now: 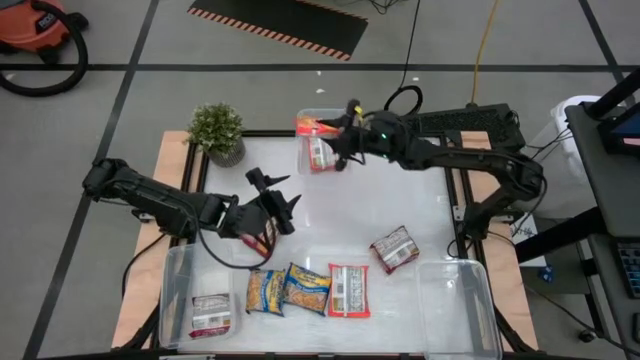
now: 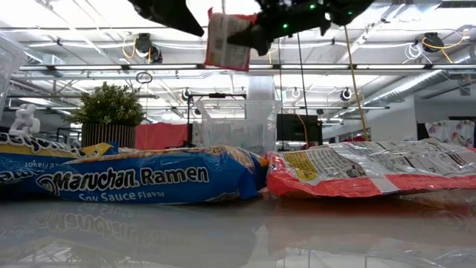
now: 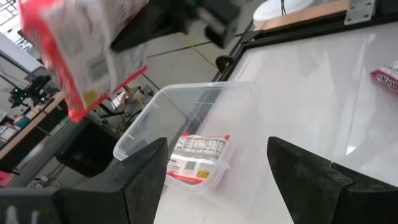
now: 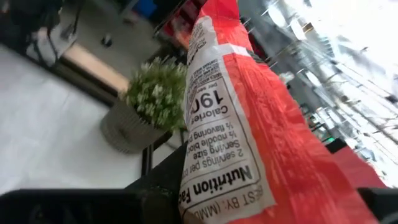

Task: Sort Maruchan noodles
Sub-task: Put the top orange noodle pack into the top transparent bin

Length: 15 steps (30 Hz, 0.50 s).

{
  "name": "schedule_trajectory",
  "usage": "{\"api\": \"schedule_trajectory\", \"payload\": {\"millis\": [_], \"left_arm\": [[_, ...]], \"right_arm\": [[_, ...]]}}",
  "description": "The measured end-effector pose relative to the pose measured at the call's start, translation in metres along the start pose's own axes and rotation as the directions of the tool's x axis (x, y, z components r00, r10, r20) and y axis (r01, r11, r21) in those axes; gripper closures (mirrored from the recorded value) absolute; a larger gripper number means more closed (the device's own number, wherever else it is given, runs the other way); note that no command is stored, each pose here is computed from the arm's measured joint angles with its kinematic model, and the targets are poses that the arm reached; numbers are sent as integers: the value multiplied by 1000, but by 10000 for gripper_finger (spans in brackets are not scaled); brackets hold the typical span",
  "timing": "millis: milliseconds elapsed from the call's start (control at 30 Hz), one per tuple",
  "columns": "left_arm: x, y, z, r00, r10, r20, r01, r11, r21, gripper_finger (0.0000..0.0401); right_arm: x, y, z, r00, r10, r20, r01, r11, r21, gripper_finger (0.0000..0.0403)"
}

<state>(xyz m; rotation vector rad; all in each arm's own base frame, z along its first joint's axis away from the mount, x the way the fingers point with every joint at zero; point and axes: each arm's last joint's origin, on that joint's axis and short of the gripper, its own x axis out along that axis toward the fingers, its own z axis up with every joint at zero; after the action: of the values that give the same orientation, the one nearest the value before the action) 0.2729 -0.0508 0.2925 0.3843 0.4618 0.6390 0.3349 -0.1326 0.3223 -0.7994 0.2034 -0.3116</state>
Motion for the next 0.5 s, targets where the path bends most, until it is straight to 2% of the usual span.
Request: {"api": "schedule_trajectory", "payload": {"millis": [200, 300, 367, 500], "left_arm": [[0, 0, -5, 999, -5, -35, 6, 1000, 21, 121], [0, -1, -8, 999, -6, -53, 7, 1000, 20, 121], [0, -1, -9, 998, -6, -63, 7, 1000, 16, 121], [-1, -1, -11, 997, -6, -77, 7, 1000, 10, 121]], "right_arm": [[24, -5, -35, 994, 25, -111, -33, 997, -72, 275], [30, -3, -53, 987, 45, -152, -55, 997, -60, 275], [33, 0, -64, 982, 94, -166, -102, 994, -44, 275], [37, 6, -74, 973, 120, -196, -129, 991, -32, 275]]}}
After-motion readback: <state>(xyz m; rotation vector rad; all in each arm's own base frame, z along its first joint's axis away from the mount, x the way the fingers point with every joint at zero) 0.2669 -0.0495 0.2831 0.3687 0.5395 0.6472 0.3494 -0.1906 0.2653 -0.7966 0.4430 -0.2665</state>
